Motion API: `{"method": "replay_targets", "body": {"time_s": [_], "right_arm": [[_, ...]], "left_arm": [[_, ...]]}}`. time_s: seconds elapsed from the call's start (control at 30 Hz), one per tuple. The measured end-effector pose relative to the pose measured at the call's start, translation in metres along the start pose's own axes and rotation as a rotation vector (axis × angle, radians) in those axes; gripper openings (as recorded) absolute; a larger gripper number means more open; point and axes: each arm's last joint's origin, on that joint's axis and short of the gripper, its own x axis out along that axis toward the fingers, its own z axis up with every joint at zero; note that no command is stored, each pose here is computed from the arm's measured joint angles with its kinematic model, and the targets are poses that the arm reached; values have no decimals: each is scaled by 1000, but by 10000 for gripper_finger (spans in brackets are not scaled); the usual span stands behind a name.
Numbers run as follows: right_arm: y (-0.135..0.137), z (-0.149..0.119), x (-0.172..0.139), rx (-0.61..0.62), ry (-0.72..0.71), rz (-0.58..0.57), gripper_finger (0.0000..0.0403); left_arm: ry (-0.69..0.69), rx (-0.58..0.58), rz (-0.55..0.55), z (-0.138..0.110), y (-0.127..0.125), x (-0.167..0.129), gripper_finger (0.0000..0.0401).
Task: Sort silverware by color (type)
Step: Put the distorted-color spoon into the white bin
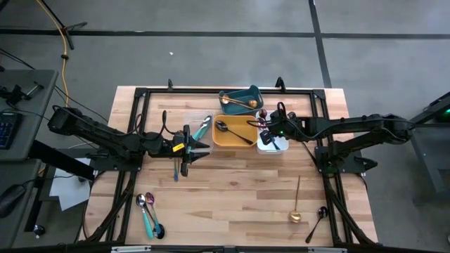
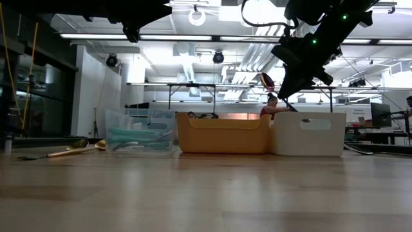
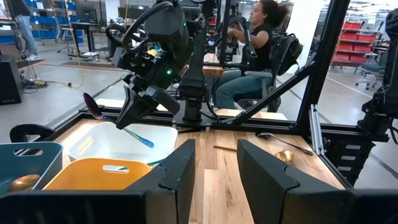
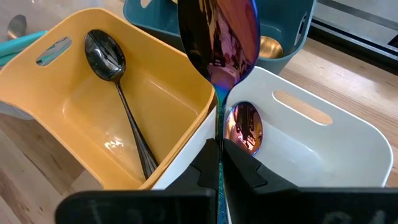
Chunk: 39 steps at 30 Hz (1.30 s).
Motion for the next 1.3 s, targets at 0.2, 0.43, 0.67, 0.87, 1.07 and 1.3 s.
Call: {"method": "replay_targets", "body": {"time_s": [0.2,0.43,0.67,0.87,1.07,1.3], "right_arm": [[0,0,0,0,0,0,0],[0,-2,1,18,28,-1,0],[2,-12,16,4,101,-58,0],[1,-20,32,-5,160,-116,0],[-4,-23,43,11,225,-144,0],[-5,-22,44,14,231,-147,19]], "left_arm": [[0,0,0,0,0,0,113],[0,0,0,0,0,0,113],[1,-16,0,0,0,0,113],[1,-16,0,0,0,0,113],[1,-16,0,0,0,0,113],[1,-15,0,0,0,0,113]]}}
